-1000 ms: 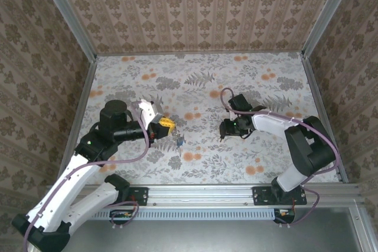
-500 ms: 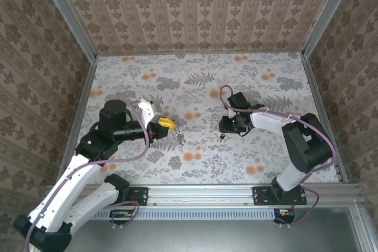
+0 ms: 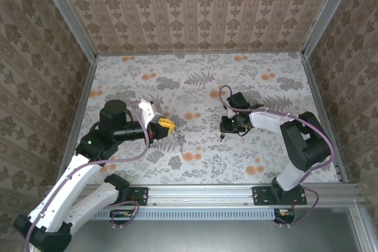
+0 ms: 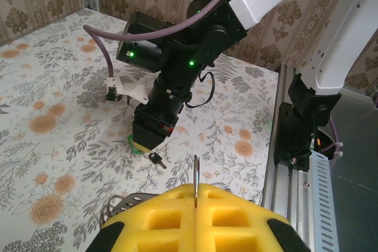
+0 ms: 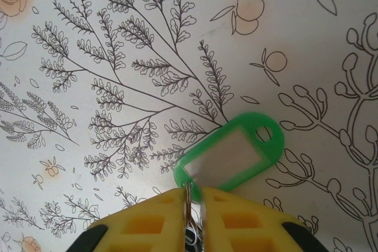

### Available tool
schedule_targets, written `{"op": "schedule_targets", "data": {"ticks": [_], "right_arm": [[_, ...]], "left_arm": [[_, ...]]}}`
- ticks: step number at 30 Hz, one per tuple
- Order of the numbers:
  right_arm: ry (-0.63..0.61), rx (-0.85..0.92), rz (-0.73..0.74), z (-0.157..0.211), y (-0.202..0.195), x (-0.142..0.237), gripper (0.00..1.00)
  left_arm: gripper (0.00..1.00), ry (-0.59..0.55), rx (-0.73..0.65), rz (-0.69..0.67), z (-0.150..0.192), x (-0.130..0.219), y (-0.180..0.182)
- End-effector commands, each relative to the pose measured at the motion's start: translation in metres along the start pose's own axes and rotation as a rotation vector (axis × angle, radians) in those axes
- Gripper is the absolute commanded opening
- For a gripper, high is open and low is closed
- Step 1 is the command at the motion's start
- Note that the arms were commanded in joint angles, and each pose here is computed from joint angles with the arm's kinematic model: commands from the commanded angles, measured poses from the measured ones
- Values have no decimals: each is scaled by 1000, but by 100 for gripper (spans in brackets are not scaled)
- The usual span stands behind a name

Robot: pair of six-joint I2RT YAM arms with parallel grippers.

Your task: Put the keys on the keyring

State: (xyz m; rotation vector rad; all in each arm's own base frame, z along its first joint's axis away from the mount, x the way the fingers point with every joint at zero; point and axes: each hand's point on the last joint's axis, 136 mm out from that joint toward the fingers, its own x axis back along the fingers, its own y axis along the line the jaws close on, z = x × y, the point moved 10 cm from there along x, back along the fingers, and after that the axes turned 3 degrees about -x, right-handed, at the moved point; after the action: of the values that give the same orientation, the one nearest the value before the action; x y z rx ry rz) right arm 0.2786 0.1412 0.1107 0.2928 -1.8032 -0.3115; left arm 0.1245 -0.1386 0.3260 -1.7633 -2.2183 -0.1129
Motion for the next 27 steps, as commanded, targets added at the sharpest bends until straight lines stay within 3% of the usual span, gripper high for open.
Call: {"op": "schedule_targets", "data": {"ticks": [1, 9, 14, 22, 27], "right_arm": [[6, 4, -9, -4, 2, 0, 13], [0, 20, -13, -3, 4, 7, 0], [-52, 84, -65, 0, 12, 25, 0], [-254, 447, -226, 21, 64, 91, 0], [-406, 699, -469, 46, 102, 139, 0]], "left_arm": [[0, -50, -24, 17, -7, 4, -3], [0, -49, -21, 16, -6, 4, -3], [0, -57, -13, 25, -6, 3, -3], [0, -80, -34, 41, -10, 4, -5], [0, -76, -81, 34, -17, 7, -7]]}}
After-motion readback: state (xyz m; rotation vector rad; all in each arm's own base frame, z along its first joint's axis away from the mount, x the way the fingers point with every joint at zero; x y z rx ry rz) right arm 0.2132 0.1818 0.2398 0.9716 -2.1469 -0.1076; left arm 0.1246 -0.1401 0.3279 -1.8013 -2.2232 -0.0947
